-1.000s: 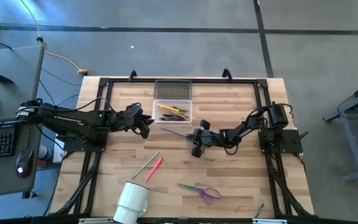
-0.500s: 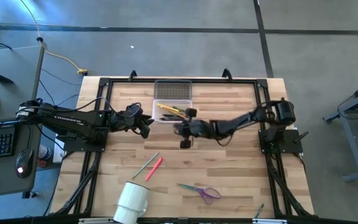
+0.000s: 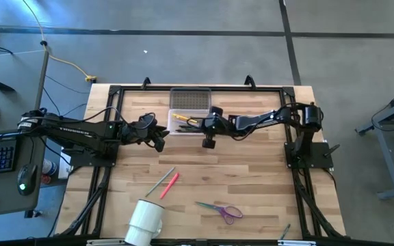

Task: Pick & place school supplies into a supply box
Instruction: Put the top blue pencil into the supply box, then put the pink pen into the supply box

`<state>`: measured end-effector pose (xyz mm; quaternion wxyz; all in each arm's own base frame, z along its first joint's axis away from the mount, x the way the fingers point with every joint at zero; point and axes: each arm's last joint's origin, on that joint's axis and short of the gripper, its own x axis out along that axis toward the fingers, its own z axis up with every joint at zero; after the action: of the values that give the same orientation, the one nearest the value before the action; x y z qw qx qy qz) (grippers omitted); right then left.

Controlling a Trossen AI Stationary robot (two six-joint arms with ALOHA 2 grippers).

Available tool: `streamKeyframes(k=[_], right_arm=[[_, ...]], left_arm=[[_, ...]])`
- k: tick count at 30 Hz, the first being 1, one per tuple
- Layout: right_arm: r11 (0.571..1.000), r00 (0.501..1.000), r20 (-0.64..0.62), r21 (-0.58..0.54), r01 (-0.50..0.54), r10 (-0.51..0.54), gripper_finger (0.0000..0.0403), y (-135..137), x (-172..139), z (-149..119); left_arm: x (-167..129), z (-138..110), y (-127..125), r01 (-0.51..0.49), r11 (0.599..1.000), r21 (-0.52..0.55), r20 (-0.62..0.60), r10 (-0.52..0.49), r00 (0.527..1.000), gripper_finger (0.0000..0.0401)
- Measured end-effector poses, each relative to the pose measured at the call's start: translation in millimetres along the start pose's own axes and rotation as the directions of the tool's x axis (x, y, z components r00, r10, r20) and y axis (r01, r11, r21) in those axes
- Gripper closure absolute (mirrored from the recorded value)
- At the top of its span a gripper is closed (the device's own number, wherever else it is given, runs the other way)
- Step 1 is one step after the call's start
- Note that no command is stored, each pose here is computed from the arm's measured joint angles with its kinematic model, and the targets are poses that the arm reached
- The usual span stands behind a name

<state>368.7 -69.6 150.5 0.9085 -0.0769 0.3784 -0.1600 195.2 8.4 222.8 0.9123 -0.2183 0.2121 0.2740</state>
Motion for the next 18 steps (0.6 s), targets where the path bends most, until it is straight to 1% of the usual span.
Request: streamKeyframes(k=[3,7,8,10,12,14,16,18], right_arm=[[1.0,1.0,0.001,-0.019,-0.001,0.001,0.034,0.3,-0.1,0.2],[0.999,0.999,0.023,-0.027,-0.023,0.024,0.0301,8.4,-2.0,2.9],[0.998,0.998,0.04,-0.036,-0.045,0.046,0.0294,12.8,-3.1,4.7],[0.988,0.985,0.101,-0.079,-0.131,0.139,0.0283,26.0,-6.7,10.9],[0.961,0.946,0.182,-0.127,-0.247,0.267,0.0276,42.1,-12.3,18.7],[0.915,0.88,0.259,-0.182,-0.361,0.399,0.0273,58.8,-19.8,26.5],[0.874,0.809,0.336,-0.241,-0.422,0.483,0.0273,74.0,-26.2,33.9],[0.847,0.75,0.398,-0.298,-0.44,0.529,0.0273,89.6,-28.9,37.8]], left_arm=[[0.0,0.0,0.0,-0.001,1.0,0.0,0.001,0.001,1.0,0.0245],[0.0,0.0,0.0,-0.001,1.0,0.0,0.001,0.001,1.0,0.0245],[0.0,0.1,0.0,-0.001,1.0,0.0,0.001,0.001,1.0,0.0245],[0.0,0.0,0.0,-0.001,1.0,0.0,0.001,0.001,1.0,0.0245],[0.0,0.1,0.0,-0.001,1.0,0.0,0.002,0.001,1.0,0.0245],[0.0,0.1,0.0,-0.002,1.0,0.0,0.002,0.002,1.0,0.0245],[0.0,0.1,0.0,-0.003,1.0,0.0,0.003,0.003,1.0,0.0245],[0.0,0.1,0.1,-0.003,1.0,-0.001,0.003,0.003,1.0,0.0245]])
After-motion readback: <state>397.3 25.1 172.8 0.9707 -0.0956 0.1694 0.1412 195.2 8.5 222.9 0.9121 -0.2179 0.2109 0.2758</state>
